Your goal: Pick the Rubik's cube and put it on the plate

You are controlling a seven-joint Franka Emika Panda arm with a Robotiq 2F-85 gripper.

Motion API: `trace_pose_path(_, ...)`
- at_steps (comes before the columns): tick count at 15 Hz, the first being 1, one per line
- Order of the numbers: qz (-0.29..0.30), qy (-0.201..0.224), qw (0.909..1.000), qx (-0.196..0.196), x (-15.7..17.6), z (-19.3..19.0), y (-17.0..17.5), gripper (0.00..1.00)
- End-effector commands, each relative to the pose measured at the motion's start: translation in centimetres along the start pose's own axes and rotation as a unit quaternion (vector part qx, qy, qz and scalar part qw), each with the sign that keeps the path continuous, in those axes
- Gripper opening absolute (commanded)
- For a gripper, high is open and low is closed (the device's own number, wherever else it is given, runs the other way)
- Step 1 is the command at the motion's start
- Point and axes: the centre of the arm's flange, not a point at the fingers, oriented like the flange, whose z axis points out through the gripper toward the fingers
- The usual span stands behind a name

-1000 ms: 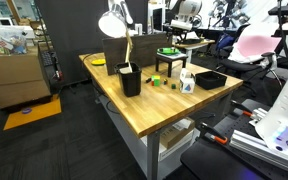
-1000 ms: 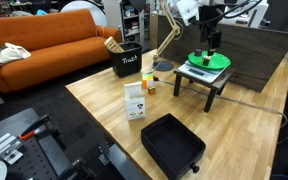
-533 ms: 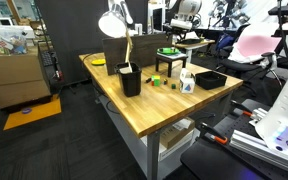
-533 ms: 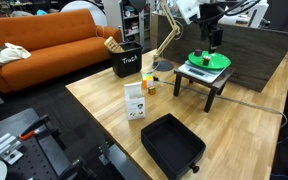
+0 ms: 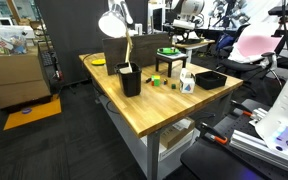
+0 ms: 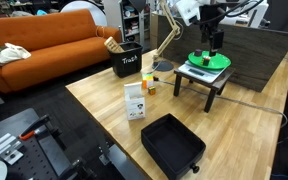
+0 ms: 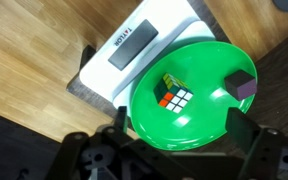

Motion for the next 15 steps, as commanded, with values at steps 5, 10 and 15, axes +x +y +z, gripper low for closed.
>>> trace_pose_path(5, 0.005, -0.014, 0.9998, -0.014, -2.1, -0.6, 2.4, 1.0)
trace_pose_path(10, 0.004, -0.013, 0.9998, -0.013, -2.6, -0.9, 2.5, 1.0)
trace_pose_path(15, 0.004, -0.012, 0.9998, -0.013, -2.6, -0.9, 2.5, 1.0)
